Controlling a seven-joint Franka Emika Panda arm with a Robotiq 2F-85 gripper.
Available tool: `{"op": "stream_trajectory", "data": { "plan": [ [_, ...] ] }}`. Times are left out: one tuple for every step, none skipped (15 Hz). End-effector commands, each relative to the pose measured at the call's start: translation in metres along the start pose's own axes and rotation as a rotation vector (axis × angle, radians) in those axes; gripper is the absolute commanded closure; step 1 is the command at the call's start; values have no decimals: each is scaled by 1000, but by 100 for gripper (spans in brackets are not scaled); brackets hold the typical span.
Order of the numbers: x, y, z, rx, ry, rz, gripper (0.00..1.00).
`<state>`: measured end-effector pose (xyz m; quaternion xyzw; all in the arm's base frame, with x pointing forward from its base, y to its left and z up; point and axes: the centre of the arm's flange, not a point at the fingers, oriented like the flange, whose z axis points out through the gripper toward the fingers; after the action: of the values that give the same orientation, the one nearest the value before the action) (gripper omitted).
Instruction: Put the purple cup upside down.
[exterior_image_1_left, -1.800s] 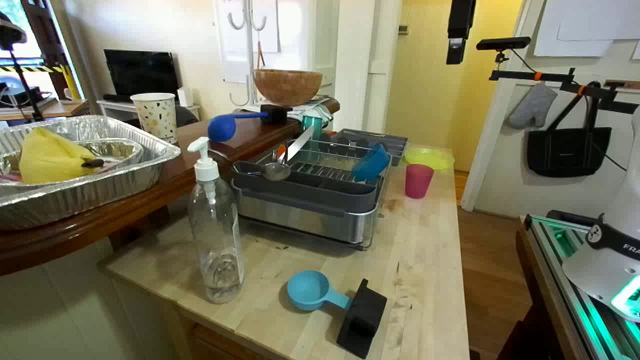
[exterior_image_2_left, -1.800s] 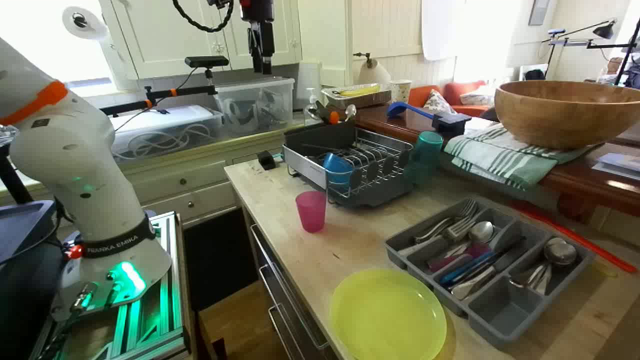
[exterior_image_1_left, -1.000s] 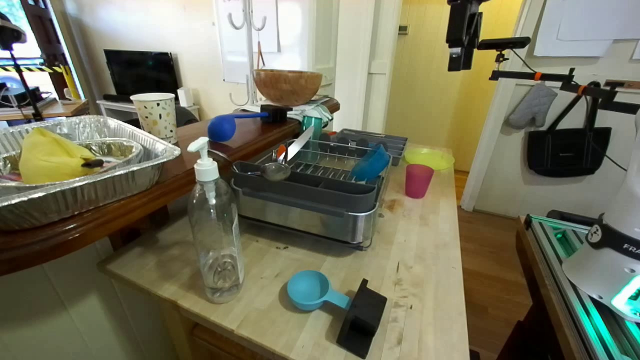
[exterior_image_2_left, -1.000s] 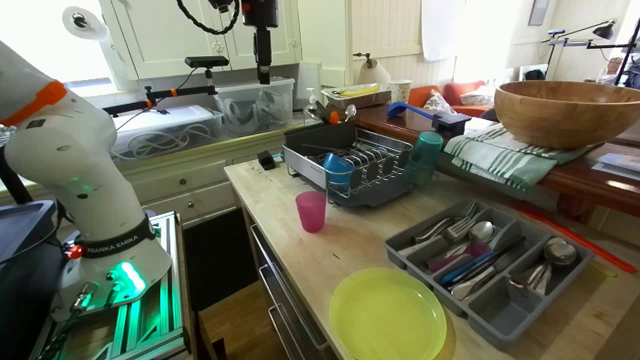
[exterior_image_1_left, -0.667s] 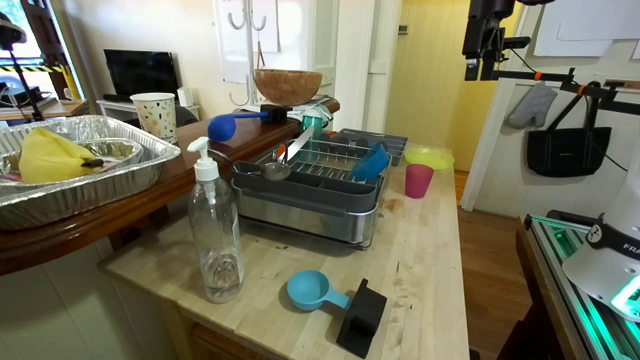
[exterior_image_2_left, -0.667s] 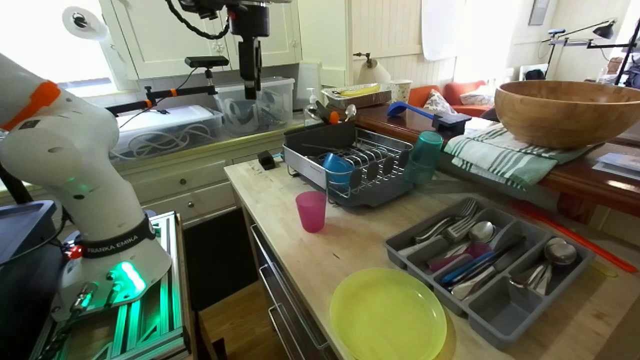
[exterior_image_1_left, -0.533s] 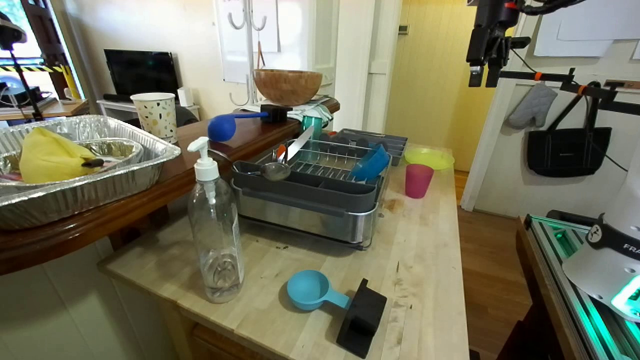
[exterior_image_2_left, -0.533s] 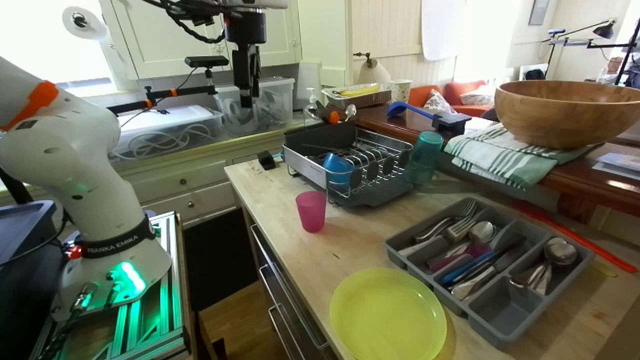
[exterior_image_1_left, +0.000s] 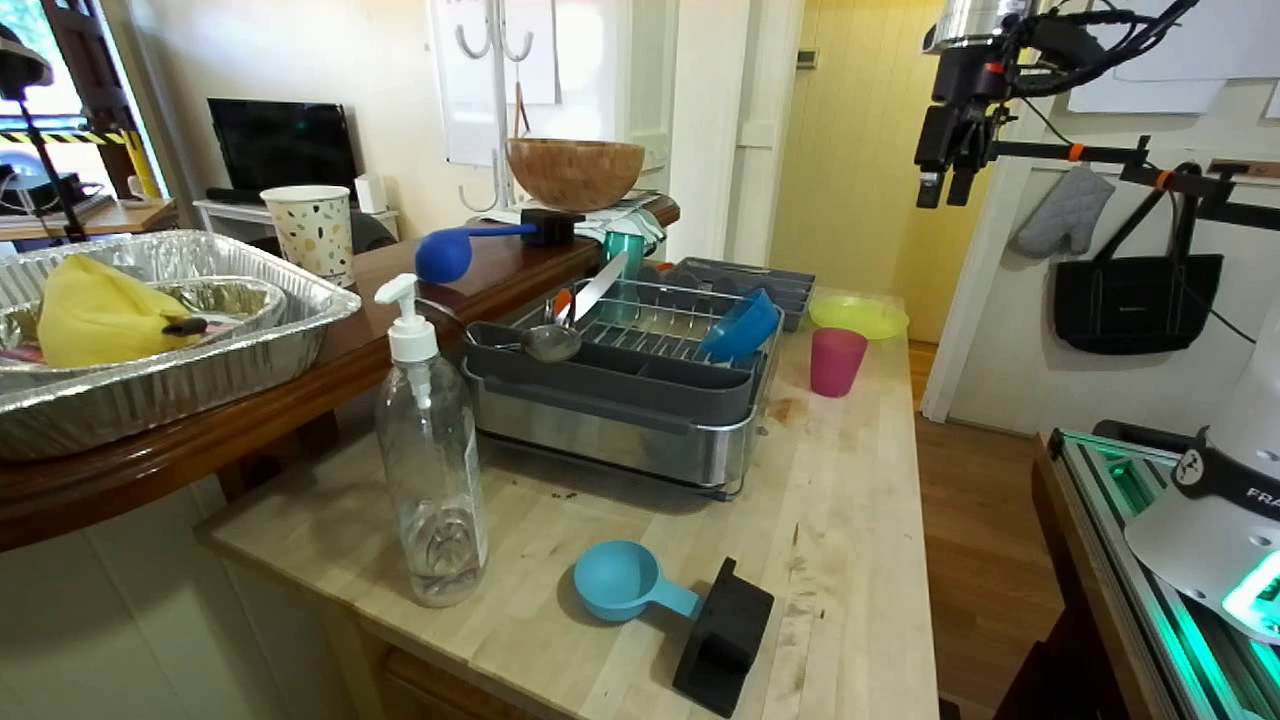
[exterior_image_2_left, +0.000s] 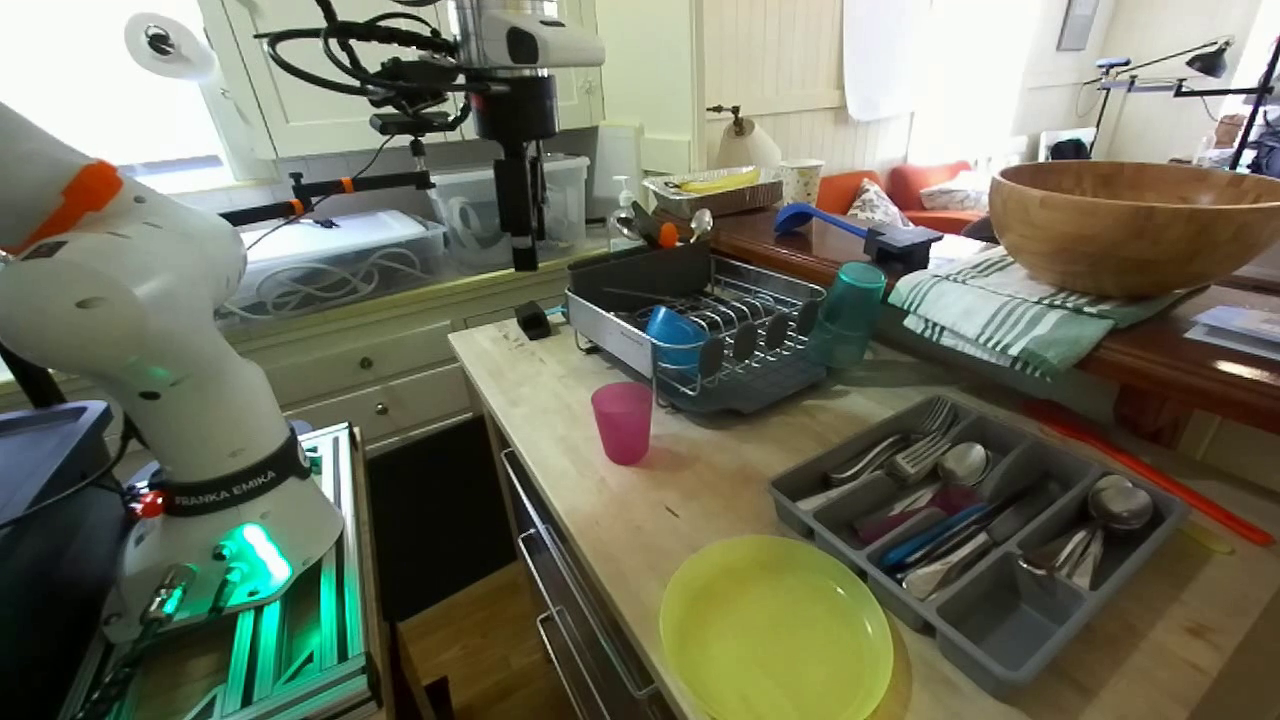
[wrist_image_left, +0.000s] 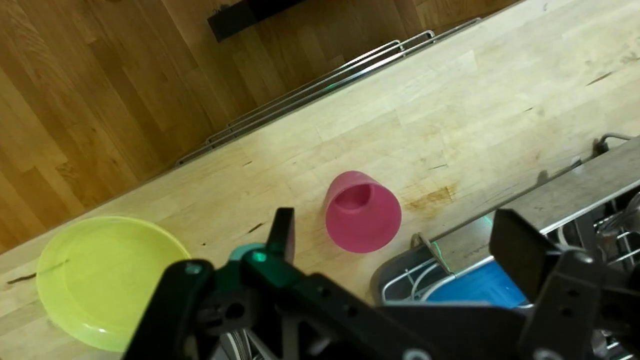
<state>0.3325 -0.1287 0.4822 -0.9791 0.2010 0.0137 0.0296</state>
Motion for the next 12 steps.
{"op": "stream_trajectory", "data": {
  "plan": [
    [3,-2,2,-2,0,-5,0],
    [5,-3,3,-4,-1,-8,0],
    [6,-4,4,-6,-1,-10,0],
    [6,-5,4,-6,-1,-11,0],
    [6,-5,4,-6,-1,-11,0],
    [15,0,17,10,-20,-53,0],
    [22,6,27,-30,-8,-2,0],
    [27,14,38,-8,-39,15,0],
    [30,18,44,-3,-40,22,0],
    [32,23,51,8,-45,32,0],
    [36,28,57,2,-36,43,0],
    [42,33,63,6,-22,54,0]
  ]
}}
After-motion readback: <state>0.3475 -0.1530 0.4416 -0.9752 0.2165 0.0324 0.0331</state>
